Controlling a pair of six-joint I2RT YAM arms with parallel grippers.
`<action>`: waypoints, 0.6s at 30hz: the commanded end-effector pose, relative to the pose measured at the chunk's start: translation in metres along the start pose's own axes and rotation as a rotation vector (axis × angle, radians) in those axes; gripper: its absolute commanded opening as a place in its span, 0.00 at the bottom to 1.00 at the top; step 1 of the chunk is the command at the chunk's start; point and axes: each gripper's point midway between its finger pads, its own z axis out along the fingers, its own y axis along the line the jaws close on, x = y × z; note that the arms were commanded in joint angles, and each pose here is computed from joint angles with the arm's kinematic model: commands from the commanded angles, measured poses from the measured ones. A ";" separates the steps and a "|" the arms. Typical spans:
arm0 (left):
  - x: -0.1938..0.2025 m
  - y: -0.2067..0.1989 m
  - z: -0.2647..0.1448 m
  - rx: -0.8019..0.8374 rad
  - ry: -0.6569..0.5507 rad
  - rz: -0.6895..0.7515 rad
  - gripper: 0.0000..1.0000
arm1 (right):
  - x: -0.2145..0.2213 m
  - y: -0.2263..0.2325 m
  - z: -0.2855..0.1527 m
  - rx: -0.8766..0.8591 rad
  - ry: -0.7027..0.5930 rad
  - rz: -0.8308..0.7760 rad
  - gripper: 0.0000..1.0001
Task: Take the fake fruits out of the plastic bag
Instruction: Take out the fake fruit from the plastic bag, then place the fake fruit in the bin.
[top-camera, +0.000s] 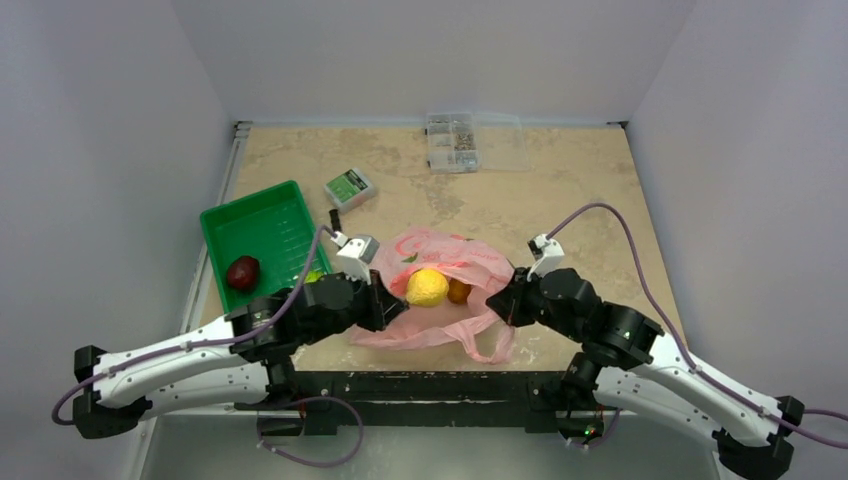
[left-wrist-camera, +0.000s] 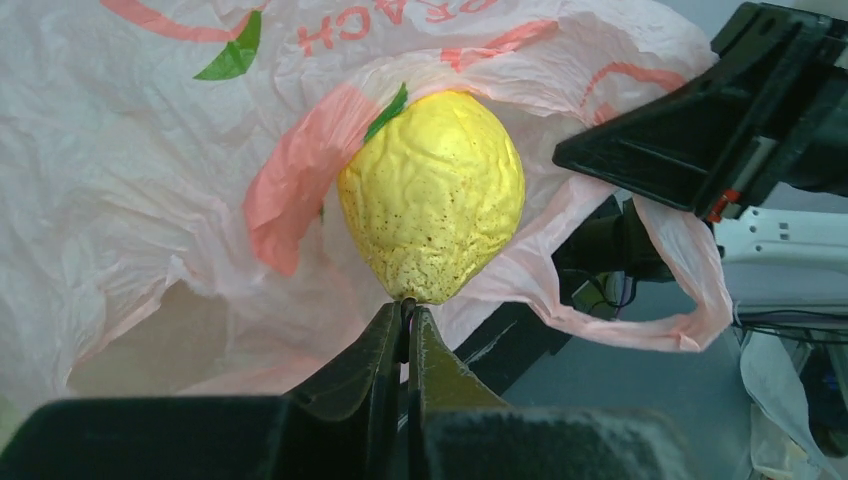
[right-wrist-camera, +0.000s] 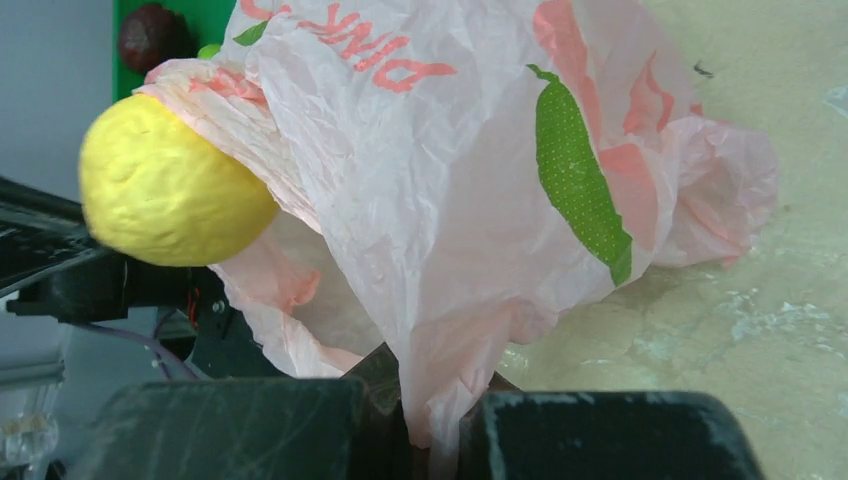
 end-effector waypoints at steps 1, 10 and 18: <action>-0.030 -0.008 -0.038 0.077 -0.073 0.085 0.00 | -0.030 -0.017 -0.019 0.116 -0.124 0.063 0.00; -0.077 0.083 -0.095 -0.379 -0.207 0.139 0.00 | -0.042 -0.022 -0.035 0.116 -0.202 0.096 0.00; -0.083 0.154 -0.092 -0.702 -0.180 0.111 0.00 | -0.038 -0.017 -0.032 0.097 -0.174 0.074 0.00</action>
